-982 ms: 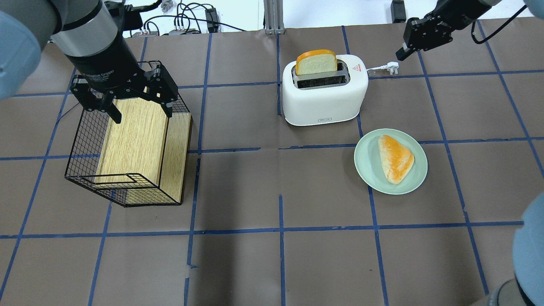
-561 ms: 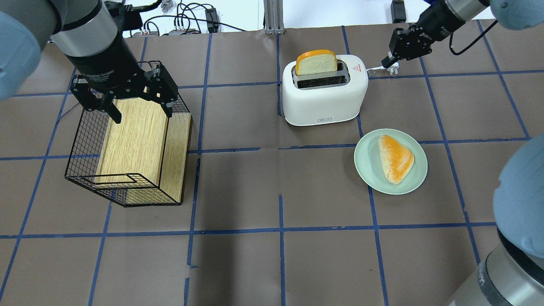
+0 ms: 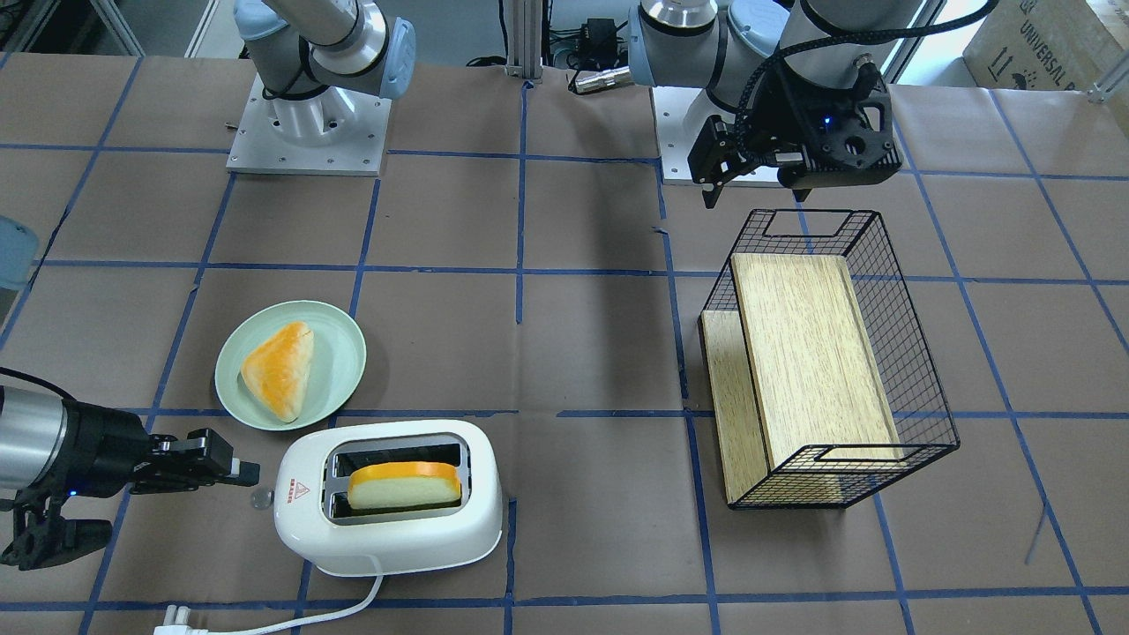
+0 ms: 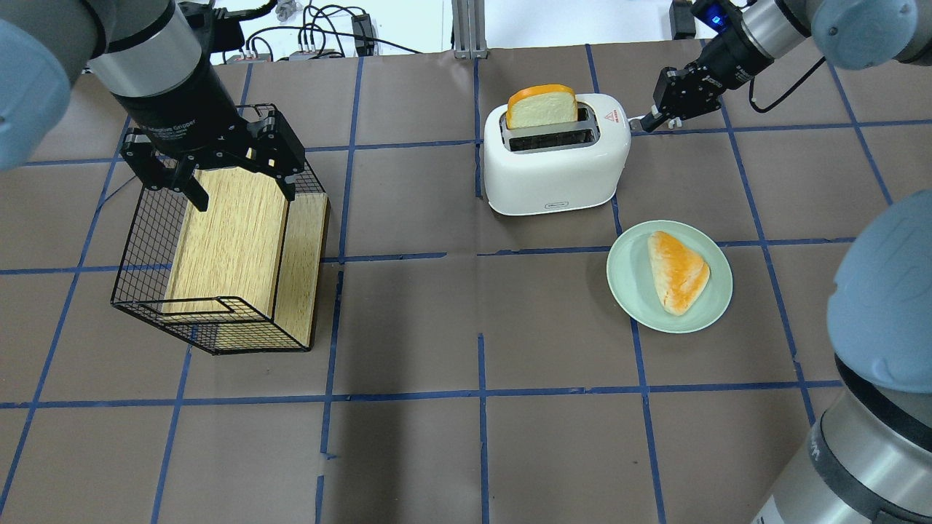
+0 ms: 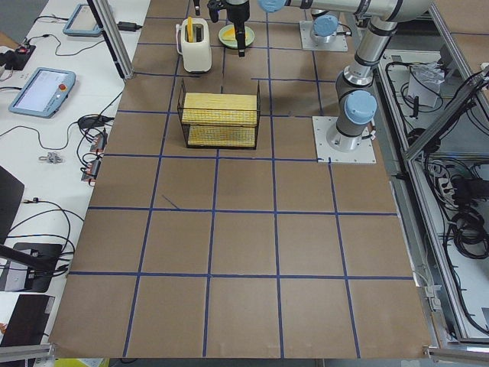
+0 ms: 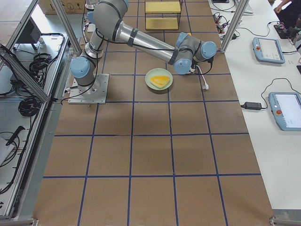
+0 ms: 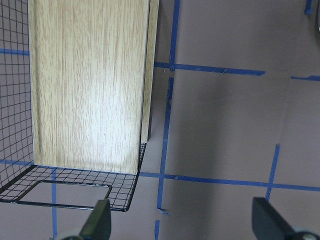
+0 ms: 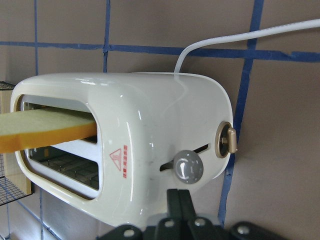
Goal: Press toaster with right arm
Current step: 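Press the toaster lever down with the right gripper, then lift the right gripper up and away from the toaster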
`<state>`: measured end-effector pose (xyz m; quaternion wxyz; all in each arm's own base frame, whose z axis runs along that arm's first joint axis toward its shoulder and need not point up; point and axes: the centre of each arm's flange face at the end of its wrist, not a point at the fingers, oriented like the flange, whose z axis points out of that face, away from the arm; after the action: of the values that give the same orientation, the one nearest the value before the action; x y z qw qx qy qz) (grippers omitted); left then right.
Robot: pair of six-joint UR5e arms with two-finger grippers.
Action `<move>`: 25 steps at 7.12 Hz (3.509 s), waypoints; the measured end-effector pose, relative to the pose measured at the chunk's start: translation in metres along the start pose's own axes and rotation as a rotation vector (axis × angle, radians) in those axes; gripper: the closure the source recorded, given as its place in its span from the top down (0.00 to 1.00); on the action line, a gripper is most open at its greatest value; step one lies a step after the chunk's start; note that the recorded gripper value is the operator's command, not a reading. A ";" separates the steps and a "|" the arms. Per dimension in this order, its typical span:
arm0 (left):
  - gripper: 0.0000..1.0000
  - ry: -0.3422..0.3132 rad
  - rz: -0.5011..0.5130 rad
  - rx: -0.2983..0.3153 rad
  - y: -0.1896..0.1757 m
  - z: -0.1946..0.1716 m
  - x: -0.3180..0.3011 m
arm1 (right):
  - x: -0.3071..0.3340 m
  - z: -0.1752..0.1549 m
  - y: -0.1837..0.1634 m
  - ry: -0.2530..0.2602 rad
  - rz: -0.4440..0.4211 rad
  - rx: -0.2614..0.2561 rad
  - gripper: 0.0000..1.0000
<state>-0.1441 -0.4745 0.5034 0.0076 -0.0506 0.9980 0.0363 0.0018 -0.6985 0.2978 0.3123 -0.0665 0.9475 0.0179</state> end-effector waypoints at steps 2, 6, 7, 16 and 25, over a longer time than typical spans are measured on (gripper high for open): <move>1.00 0.000 0.000 -0.001 0.000 0.000 0.000 | 0.004 0.006 -0.002 -0.003 0.003 -0.006 0.06; 1.00 0.000 0.000 0.000 0.000 -0.001 0.000 | 0.015 0.020 -0.005 -0.012 0.010 -0.023 0.06; 1.00 0.000 0.000 0.001 0.000 -0.001 0.000 | 0.020 0.026 -0.006 -0.015 0.012 -0.029 0.06; 1.00 0.000 0.000 0.002 0.000 -0.001 0.000 | 0.043 0.051 -0.014 -0.023 0.009 -0.041 0.07; 1.00 0.000 0.000 0.002 0.000 -0.001 0.000 | -0.204 -0.134 0.058 0.665 -0.163 0.090 1.00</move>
<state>-0.1441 -0.4747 0.5048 0.0075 -0.0506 0.9981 0.0352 0.0771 -0.6275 0.5264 -0.0107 -0.1302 0.9889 -0.0714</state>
